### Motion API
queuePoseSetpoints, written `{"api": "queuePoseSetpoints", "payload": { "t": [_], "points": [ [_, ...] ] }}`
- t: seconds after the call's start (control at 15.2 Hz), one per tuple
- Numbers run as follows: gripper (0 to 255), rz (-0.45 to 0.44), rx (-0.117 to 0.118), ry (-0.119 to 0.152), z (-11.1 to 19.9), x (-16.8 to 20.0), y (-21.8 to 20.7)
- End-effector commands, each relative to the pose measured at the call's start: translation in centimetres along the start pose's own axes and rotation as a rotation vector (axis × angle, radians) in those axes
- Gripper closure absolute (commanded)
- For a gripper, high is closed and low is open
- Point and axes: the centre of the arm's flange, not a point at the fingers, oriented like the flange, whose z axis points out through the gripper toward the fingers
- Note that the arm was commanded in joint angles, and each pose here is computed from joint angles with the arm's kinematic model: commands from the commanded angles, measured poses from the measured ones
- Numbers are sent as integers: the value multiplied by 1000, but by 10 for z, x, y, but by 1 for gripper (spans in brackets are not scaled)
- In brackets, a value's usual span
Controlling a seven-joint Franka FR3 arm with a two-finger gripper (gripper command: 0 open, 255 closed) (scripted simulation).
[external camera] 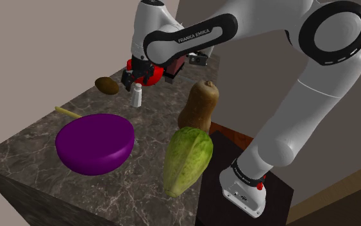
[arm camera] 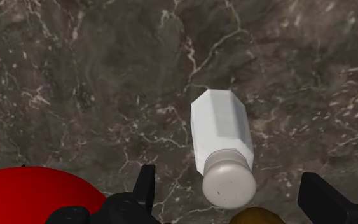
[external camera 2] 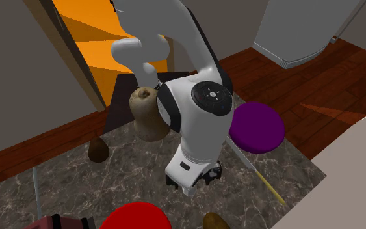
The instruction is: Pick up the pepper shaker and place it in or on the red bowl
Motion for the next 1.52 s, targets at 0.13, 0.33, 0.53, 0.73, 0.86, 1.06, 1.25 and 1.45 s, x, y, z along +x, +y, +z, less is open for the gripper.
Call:
{"api": "queuePoseSetpoints", "payload": {
  "t": [0.13,0.33,0.53,0.73,0.86,1.06,1.25,1.45],
  "points": [
    [0,0,0,0,3,0,0],
    [0,0,0,0,3,0,0],
    [255,0,0,0,3,0,0],
    [255,0,0,0,3,0,0],
    [255,0,0,0,3,0,0],
    [255,0,0,0,3,0,0],
    [255,0,0,0,-13,2,2],
    [255,0,0,0,-29,5,3]
  ]
}}
